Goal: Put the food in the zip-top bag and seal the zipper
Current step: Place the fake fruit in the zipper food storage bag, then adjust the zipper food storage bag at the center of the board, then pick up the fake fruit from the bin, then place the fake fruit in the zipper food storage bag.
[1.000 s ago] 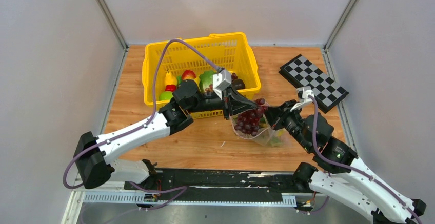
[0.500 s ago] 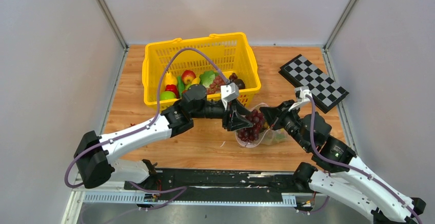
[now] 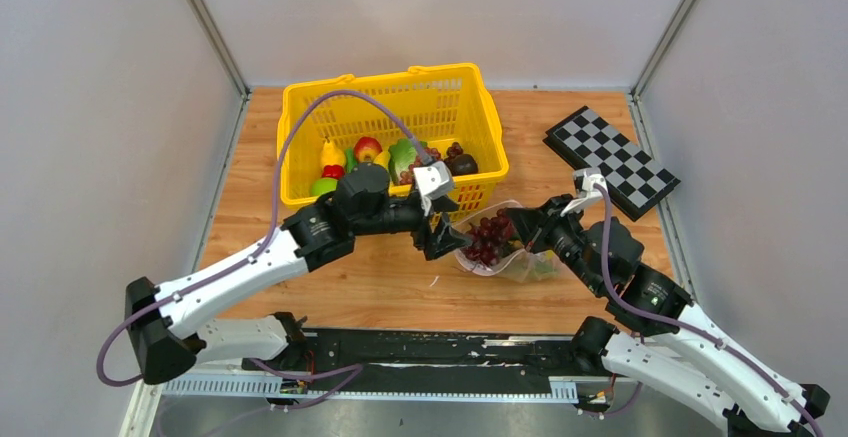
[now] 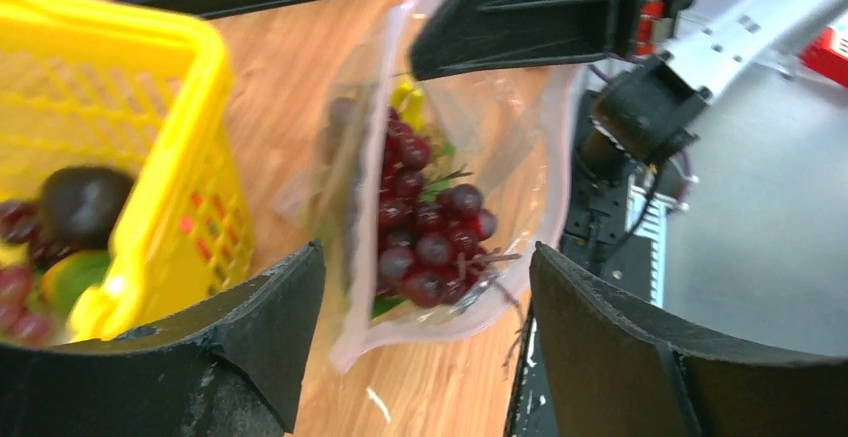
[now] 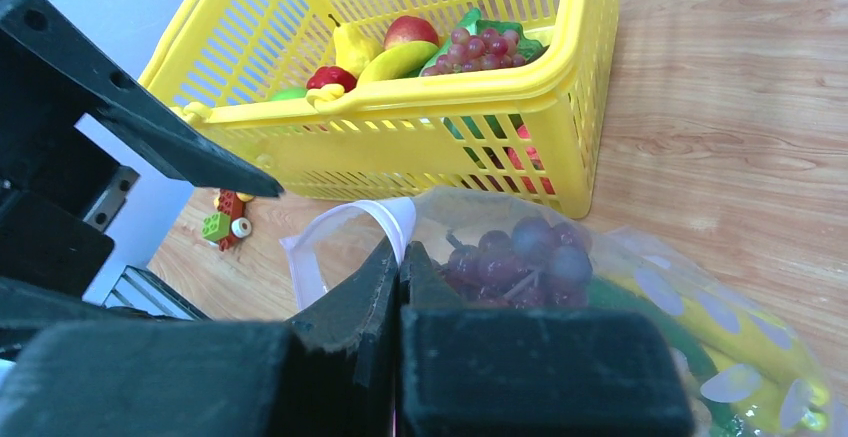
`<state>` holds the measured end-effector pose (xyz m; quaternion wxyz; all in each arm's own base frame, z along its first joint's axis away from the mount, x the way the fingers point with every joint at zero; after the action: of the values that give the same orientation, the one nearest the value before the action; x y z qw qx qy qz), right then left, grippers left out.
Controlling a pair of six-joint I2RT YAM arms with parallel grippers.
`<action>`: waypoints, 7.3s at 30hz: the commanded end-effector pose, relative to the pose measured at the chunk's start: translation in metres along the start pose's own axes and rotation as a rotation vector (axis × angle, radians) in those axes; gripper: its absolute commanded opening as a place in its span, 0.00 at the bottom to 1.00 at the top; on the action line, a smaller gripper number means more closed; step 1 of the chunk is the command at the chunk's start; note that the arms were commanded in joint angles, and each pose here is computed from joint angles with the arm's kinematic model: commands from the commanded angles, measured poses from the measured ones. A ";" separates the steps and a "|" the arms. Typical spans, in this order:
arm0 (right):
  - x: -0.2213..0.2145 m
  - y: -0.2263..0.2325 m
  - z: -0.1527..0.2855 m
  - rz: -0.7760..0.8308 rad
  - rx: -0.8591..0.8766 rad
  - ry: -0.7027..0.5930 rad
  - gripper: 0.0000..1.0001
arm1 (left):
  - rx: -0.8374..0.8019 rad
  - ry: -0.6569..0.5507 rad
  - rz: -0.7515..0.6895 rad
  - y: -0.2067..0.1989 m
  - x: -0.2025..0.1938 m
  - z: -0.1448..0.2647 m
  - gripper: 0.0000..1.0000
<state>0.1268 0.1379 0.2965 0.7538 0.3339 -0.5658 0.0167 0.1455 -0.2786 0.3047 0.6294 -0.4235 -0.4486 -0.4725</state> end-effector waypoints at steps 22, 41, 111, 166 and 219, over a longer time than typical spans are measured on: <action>0.019 0.014 -0.004 -0.044 0.052 -0.080 0.01 | 0.323 -0.110 0.783 -0.004 -0.049 0.003 0.65; 0.021 0.012 0.001 -0.035 0.051 -0.096 0.02 | 0.471 -0.040 0.538 0.006 -0.021 0.002 0.02; 0.029 -0.011 0.032 0.093 -0.058 -0.093 0.00 | 0.409 0.114 0.220 0.022 0.031 0.019 0.97; 0.006 0.011 -0.001 0.133 0.083 0.057 0.02 | 0.911 1.041 0.510 0.225 -0.121 0.172 1.00; 0.009 0.017 0.000 0.082 0.121 0.045 0.03 | 0.175 -0.377 0.226 0.053 0.097 0.116 0.00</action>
<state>0.1225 0.1437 0.2923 0.7711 0.3190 -0.5411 0.1041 0.2136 -0.1404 0.4086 0.6958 -0.3805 -0.5670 -0.2225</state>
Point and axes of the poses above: each gripper's point midway between its finger pads, its own z axis back along the fingers, its own y axis along the line the jaws close on, x = y × z, the point moved 8 cm from there along z, back along the fingers, and after that the axes turned 1 degree about -z, right-handed, at the moved point
